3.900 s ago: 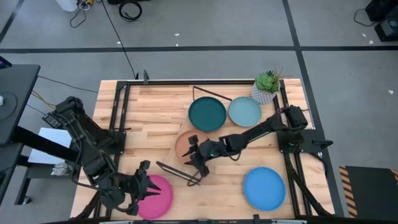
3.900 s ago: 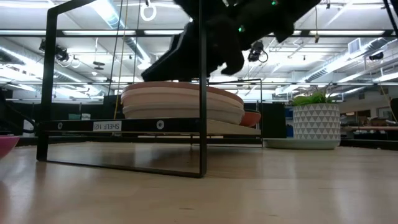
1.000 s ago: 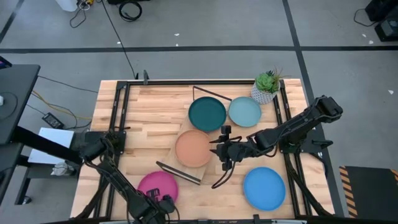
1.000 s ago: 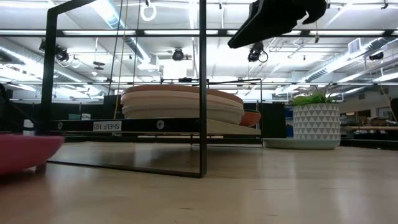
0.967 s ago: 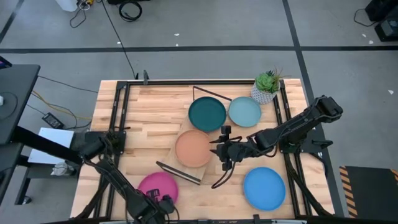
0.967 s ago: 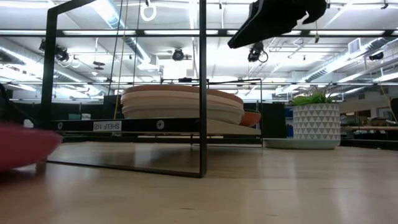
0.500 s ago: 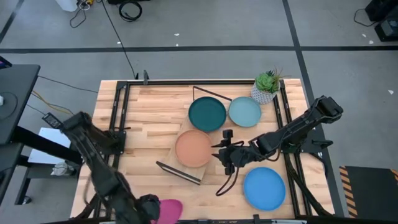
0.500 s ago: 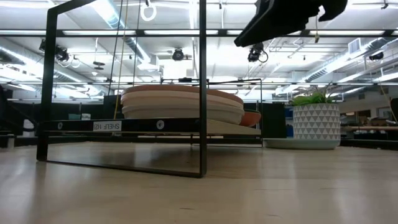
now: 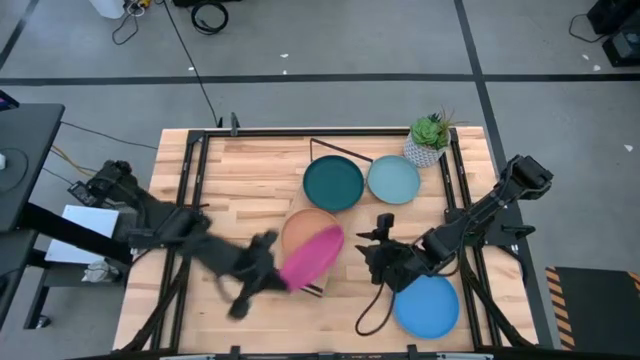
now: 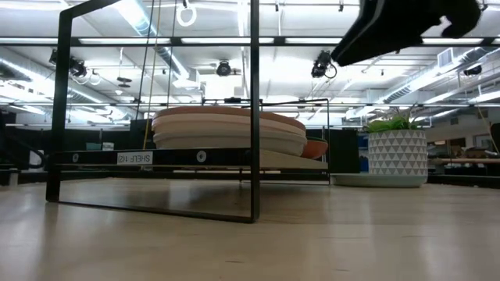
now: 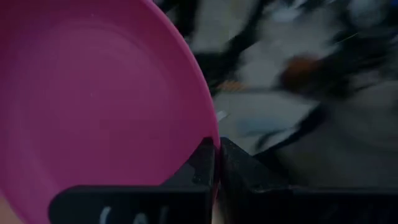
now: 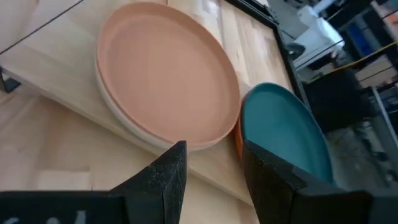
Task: Place and stack plates onto a shelf
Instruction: Stack the pink plate on the dark green plate
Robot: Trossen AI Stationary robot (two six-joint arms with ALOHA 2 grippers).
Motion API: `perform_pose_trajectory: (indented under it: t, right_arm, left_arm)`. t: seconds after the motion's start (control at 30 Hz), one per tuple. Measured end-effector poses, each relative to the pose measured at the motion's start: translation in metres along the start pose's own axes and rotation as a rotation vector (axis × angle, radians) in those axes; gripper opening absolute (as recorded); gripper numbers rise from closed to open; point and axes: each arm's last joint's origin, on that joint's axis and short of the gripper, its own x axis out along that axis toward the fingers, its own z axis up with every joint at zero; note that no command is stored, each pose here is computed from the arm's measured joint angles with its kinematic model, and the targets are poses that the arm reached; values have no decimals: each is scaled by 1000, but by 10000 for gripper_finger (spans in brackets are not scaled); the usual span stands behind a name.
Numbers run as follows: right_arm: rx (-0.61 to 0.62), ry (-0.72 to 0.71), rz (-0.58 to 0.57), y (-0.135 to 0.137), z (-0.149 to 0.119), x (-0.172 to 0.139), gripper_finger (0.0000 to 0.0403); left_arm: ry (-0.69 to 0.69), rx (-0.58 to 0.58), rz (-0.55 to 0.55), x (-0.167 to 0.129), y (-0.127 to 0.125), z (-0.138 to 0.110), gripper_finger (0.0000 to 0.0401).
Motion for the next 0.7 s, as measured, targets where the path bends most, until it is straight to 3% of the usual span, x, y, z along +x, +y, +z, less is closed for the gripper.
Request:
perform_pose_trajectory:
  t: [0.17, 0.23, 0.37, 0.53, 0.7]
  right_arm:
    - [-64, -20, -42, 7, -3, -11, 160]
    - [-118, -36, -65, 8, -1, -13, 160]
    - [-254, -82, -135, 7, 7, -13, 172]
    - [-379, -177, -208, 3, 27, -13, 225]
    - [-481, -204, -265, -6, 39, -1, 278]
  left_arm:
    - [188, 110, 253, 15, 57, -7, 20]
    - [249, 203, 294, 23, 74, -9, 21]
    - [412, 427, 260, 31, 98, -16, 22]
    - [635, 496, 277, 40, 126, -32, 17]
    - [695, 592, 252, 55, 136, -39, 17]
